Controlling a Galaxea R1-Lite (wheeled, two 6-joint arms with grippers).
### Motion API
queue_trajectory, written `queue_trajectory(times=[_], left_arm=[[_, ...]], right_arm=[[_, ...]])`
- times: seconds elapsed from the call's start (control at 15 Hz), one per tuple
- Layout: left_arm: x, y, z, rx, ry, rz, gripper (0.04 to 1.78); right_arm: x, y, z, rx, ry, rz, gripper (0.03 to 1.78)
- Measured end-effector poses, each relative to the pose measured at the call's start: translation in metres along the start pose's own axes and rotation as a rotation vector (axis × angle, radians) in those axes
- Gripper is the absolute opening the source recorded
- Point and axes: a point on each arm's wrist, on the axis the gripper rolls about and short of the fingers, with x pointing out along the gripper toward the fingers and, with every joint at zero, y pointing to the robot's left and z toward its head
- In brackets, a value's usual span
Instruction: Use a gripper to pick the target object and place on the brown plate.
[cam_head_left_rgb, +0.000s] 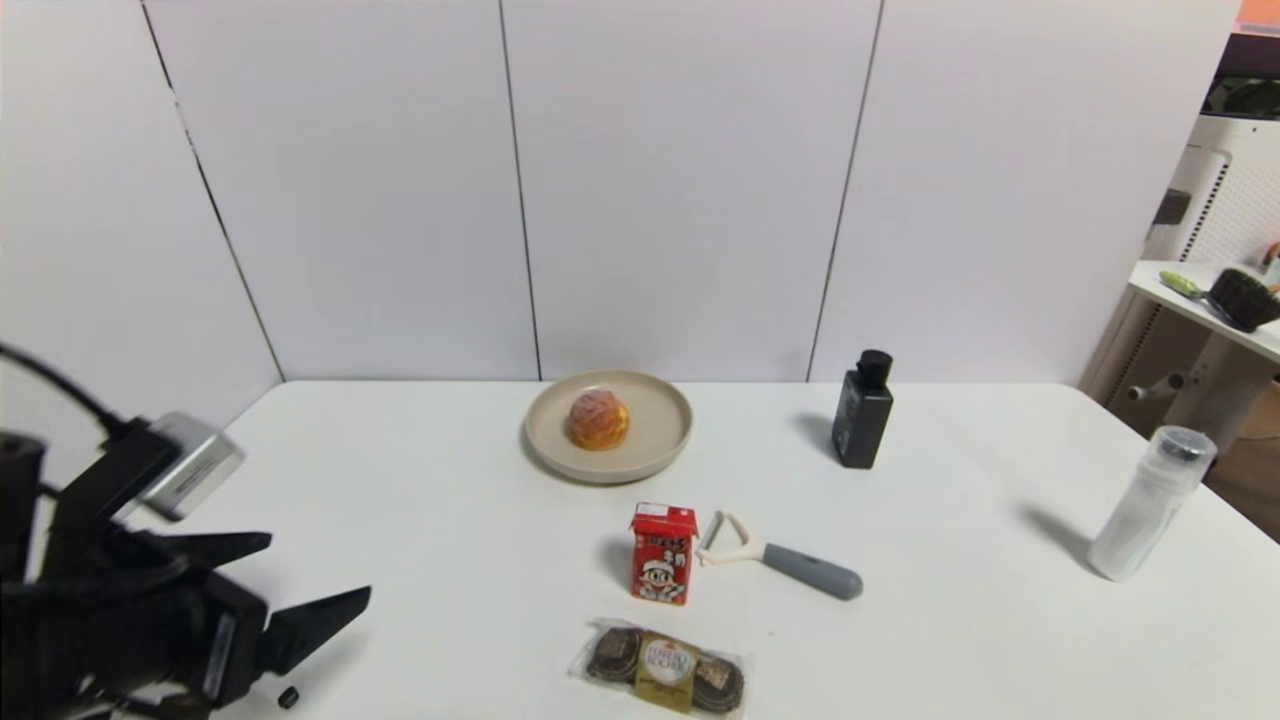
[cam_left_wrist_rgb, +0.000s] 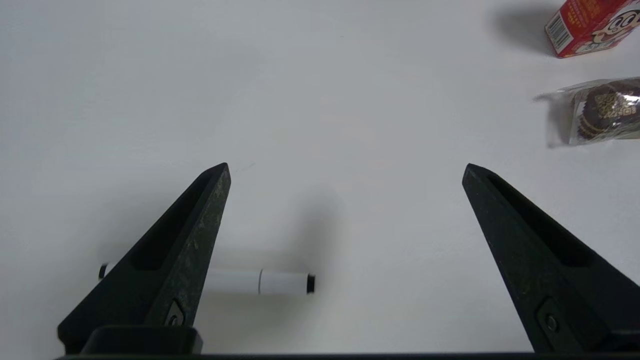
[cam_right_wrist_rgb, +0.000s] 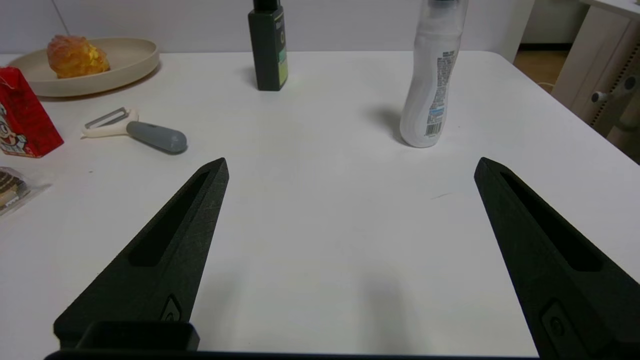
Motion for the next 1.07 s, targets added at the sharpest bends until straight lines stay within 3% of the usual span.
queue_trajectory(times=[0.2, 0.33, 0.73, 1.07], left_arm=[[-0.040, 0.000, -0.046, -0.015, -0.285, 0.097, 1.68], [-0.060, -0.003, -0.070, -0.022, -0.405, 0.163, 1.69], [-0.083, -0.019, -0.138, -0.049, -0.439, 0.288, 1.69], [-0.086, -0.023, -0.151, -0.083, -0.492, 0.318, 1.69]], right_arm=[[0.000, 0.000, 0.000, 0.000, 0.000, 0.000, 1.70], [0.000, 0.000, 0.000, -0.001, 0.000, 0.000, 1.70], [0.000, 0.000, 0.000, 0.000, 0.000, 0.000, 1.70], [0.000, 0.000, 0.000, 0.000, 0.000, 0.000, 1.70]])
